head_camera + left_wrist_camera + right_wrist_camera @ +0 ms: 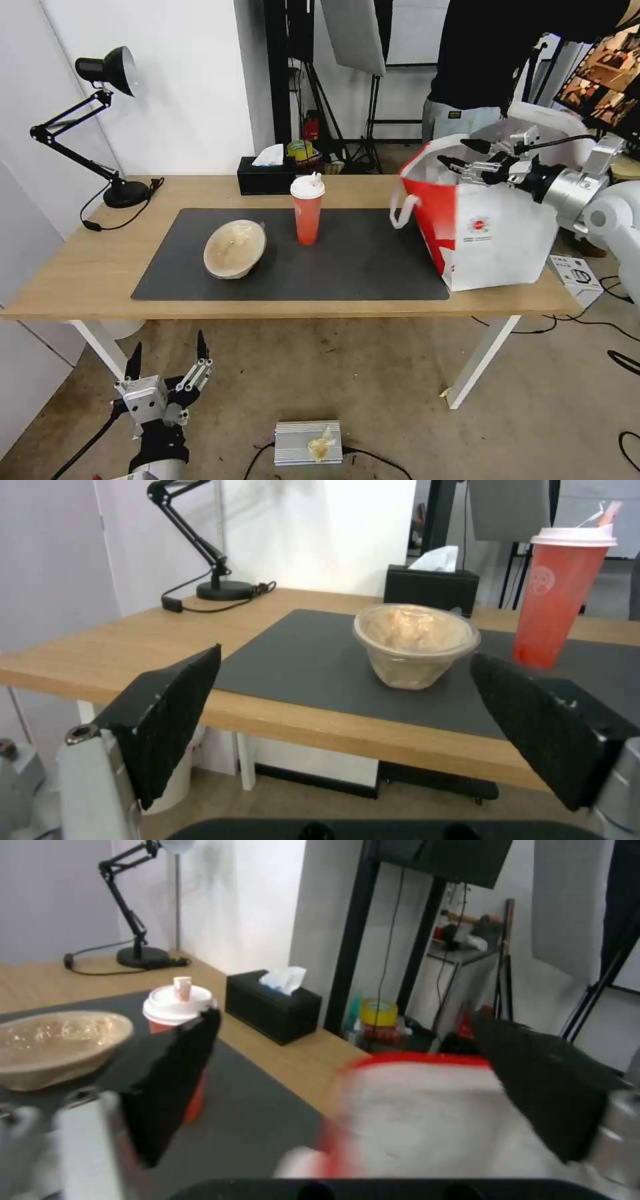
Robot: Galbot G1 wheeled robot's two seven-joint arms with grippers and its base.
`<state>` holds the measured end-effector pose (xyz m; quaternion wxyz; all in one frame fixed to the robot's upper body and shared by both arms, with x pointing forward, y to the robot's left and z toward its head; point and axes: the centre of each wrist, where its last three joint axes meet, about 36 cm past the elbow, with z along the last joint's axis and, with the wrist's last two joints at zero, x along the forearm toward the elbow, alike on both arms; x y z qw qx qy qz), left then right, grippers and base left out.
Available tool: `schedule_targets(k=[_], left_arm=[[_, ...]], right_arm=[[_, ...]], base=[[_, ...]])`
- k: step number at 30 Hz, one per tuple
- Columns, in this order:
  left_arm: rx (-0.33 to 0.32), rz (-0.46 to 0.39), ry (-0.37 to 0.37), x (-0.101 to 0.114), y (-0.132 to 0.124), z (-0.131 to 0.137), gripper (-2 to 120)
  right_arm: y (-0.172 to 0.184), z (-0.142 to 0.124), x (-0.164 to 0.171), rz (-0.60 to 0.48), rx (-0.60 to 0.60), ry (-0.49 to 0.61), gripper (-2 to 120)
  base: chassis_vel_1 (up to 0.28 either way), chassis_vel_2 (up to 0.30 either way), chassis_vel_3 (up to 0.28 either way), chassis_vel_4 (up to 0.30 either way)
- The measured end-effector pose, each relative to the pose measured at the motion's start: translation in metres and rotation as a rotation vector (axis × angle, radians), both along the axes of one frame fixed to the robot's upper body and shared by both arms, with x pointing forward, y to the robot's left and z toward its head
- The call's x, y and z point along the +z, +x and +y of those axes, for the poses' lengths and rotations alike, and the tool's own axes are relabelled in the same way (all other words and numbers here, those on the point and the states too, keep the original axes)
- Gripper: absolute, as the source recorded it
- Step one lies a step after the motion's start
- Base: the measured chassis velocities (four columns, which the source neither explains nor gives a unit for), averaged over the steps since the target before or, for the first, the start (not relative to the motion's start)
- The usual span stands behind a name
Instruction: Pick up the trash from the table and place it into the takeout bag.
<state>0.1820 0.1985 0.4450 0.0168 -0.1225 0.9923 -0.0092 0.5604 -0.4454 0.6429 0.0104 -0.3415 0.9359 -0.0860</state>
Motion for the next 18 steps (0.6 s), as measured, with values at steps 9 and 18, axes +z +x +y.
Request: schedule_targets(k=[9,18], left_arm=[[0.001,-0.001,-0.003,0.0,0.0,-0.001,100],[0.003,-0.007,-0.005,0.002,-0.001,-0.002,100]], right_arm=[[-0.003,-0.002,0.004,-0.011,-0.012,-0.003,114],[-0.013,-0.002,0.011,-0.043,-0.018,0.007,111]], base=[[0.0,0.0,0.0,0.0],[0.0,0.0,0.0,0.0]])
